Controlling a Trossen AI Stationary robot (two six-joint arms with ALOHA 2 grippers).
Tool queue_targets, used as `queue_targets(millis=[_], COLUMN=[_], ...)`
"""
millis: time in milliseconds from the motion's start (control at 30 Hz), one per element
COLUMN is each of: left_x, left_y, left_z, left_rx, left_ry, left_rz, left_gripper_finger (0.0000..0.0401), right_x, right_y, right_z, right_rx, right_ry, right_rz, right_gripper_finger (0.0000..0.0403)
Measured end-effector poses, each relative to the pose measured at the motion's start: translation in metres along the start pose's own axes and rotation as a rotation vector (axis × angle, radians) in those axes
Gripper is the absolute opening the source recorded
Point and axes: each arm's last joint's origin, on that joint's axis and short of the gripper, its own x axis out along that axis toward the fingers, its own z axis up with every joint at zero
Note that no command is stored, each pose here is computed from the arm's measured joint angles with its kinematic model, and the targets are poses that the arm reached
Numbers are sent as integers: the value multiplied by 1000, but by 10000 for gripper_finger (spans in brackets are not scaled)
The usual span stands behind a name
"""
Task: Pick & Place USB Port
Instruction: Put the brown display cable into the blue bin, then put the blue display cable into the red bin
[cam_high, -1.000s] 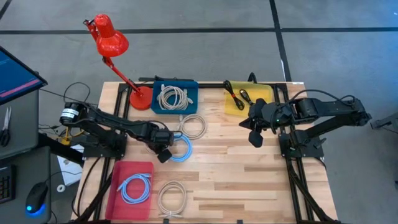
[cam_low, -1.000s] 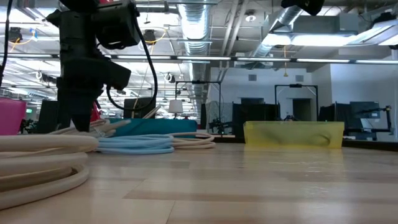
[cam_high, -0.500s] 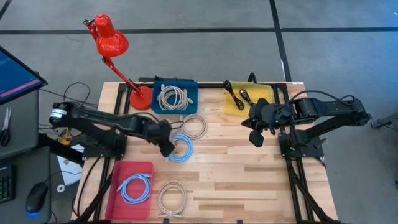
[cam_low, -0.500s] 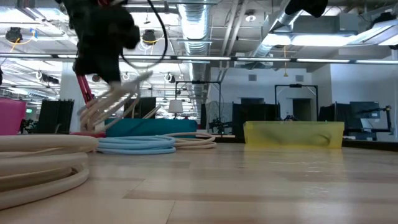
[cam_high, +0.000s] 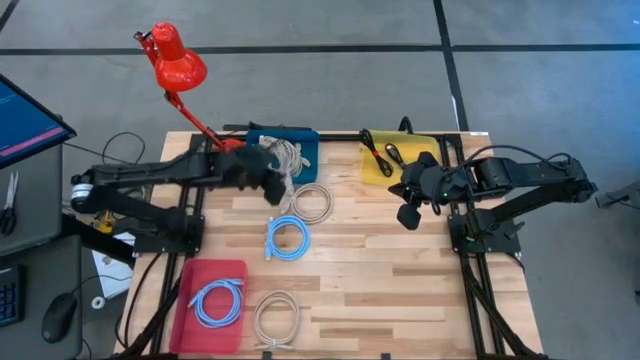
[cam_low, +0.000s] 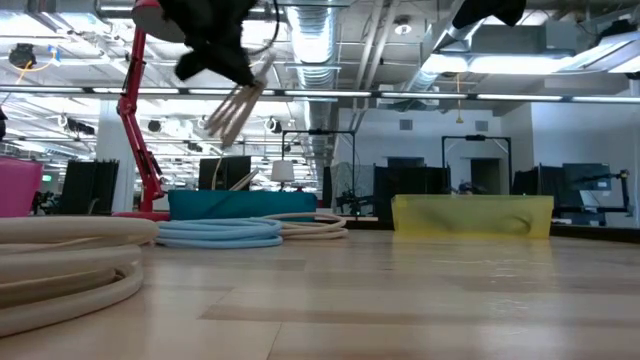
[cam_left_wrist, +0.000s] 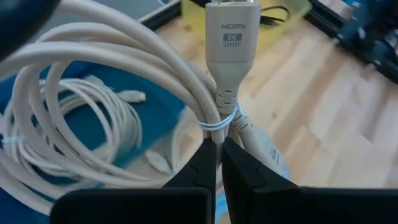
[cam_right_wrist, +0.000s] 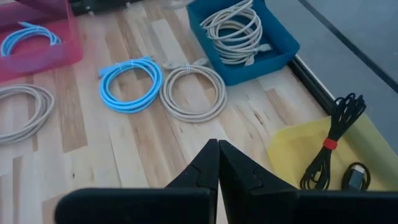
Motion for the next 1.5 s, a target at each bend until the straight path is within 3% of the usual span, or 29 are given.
queue_targets(millis=[233, 400, 800, 1000, 1167, 1400, 1500], left_x=[42, 76, 150, 159, 161, 161, 161], left_y=[34, 52, 90, 90, 88, 87, 85], left_z=[32, 48, 35, 36, 44, 43, 42], left_rx=[-4, -14, -97, -97, -96, -125, -151], left_ry=[62, 113, 303, 267, 186, 194, 214], left_rz=[58, 41, 72, 65, 46, 38, -17], left_gripper_finger=[7, 7, 7, 17, 58, 112, 120], right_x=[0, 0, 0, 0, 0, 0, 0], right_y=[0, -1, -2, -2, -3, -3, -3], right_z=[0, 0, -3, -4, -5, -7, -7], right_rx=[0, -2, -14, -21, -26, -33, -34], right_ry=[1, -2, 22, 36, 46, 61, 63], right_rz=[-1, -17, -28, -33, -37, -41, -41], right_gripper_finger=[0, 0, 0, 0, 0, 0, 0])
